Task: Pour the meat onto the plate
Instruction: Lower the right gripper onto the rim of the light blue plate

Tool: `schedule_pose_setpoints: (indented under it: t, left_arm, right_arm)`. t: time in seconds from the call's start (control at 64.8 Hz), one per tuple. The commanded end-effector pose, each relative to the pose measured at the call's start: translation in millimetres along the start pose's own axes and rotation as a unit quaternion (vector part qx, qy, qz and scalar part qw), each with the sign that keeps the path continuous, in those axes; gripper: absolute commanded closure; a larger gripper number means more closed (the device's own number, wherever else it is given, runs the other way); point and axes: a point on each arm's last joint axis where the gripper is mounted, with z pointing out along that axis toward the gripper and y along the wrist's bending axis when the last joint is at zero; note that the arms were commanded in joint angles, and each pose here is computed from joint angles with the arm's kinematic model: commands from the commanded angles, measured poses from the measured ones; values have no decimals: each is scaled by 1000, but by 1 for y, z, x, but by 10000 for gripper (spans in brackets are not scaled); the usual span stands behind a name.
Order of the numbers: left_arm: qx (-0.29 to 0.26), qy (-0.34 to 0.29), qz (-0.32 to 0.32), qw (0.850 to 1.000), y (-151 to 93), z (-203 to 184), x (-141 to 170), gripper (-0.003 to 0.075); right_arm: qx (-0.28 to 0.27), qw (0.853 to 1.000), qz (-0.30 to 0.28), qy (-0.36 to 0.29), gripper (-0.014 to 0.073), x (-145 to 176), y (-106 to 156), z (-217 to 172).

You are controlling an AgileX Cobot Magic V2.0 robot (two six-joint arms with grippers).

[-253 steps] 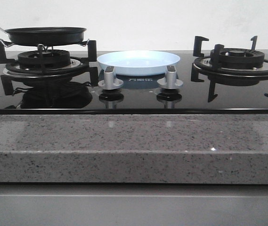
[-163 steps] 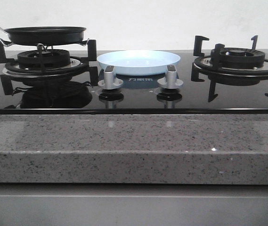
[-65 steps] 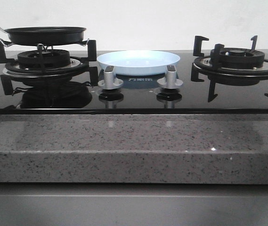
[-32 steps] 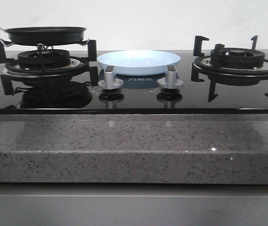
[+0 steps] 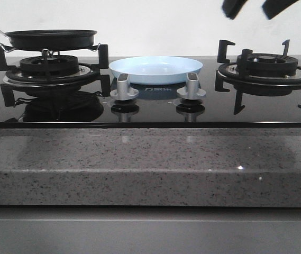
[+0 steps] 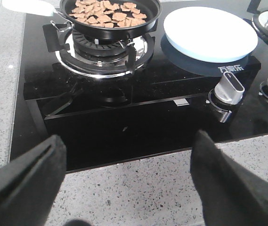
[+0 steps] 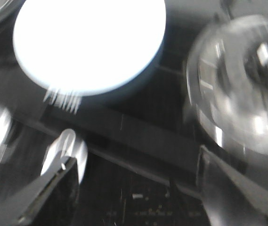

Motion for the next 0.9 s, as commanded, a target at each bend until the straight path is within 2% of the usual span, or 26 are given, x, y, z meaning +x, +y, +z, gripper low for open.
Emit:
schedule_pose_setpoints:
  t: [0.0,0.185,0.386,0.571,0.88]
  left_arm:
    - [6,-41,-1,999,-2,-3,-13,176]
    - [3,-39,4,999,-1,-2,-12,176]
    - [2,-30,4,1000,-1,1,-7,176]
    - [2,-32,4,999,-1,2,-6,176]
    - [2,-40,4,999,-1,2,-8,176]
  right_arm:
    - [-1,999,-10,-44,57,-28,2,-3]
    - [-4,1000,-13,-22,57,-58,-1,34]
    - [0,1000,-8,15,57,-77,-18,75]
    - [-2,999,-18,47,57,-84,-26,103]
    - [-44,996,-11,82,64,-82,-24,139]
